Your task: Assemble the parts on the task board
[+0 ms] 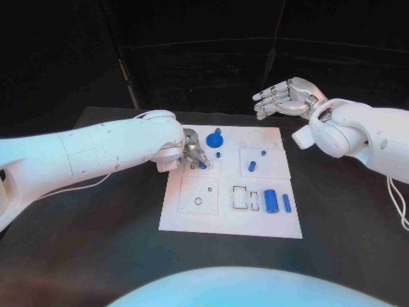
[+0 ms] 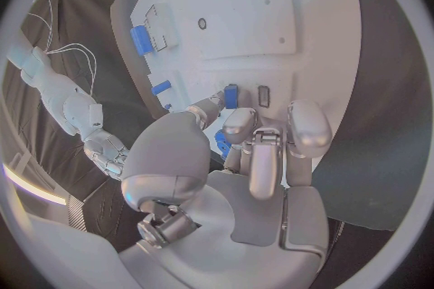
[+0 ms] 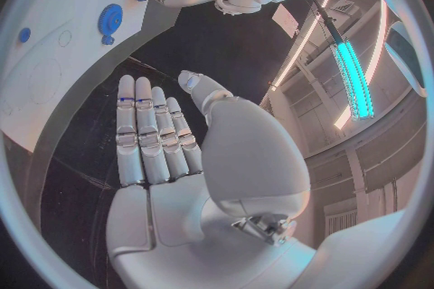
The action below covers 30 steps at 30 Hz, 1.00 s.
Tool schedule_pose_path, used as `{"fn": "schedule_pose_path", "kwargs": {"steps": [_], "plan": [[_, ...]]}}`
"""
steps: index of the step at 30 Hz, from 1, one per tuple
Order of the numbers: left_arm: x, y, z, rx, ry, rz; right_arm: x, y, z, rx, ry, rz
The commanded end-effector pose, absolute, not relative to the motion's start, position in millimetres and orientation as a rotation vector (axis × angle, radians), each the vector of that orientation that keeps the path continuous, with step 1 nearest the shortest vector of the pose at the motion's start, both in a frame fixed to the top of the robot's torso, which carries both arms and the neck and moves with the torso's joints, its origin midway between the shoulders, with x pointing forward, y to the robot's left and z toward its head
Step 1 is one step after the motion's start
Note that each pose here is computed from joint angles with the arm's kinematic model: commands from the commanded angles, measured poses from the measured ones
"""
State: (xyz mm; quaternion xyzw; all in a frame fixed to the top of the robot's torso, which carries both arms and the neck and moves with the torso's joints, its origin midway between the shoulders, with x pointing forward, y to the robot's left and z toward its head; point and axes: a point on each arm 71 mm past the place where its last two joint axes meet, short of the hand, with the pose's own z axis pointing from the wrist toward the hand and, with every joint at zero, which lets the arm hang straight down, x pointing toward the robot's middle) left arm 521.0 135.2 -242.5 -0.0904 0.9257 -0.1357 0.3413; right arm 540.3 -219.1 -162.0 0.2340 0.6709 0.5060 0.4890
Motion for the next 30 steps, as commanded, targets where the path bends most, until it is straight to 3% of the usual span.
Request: {"fn": "schedule_pose_path", "kwargs": {"steps": [1,30], "plan": [[519.9,136.4,-244.6,-0.218,2.430,-0.325,540.3,-218.4,-159.7,0.561,1.618,1.236],[523.7,134.0,-244.6,-0.222,2.425,-0.320,540.3,-216.2,-159.7,0.559,1.620,1.240]]}}
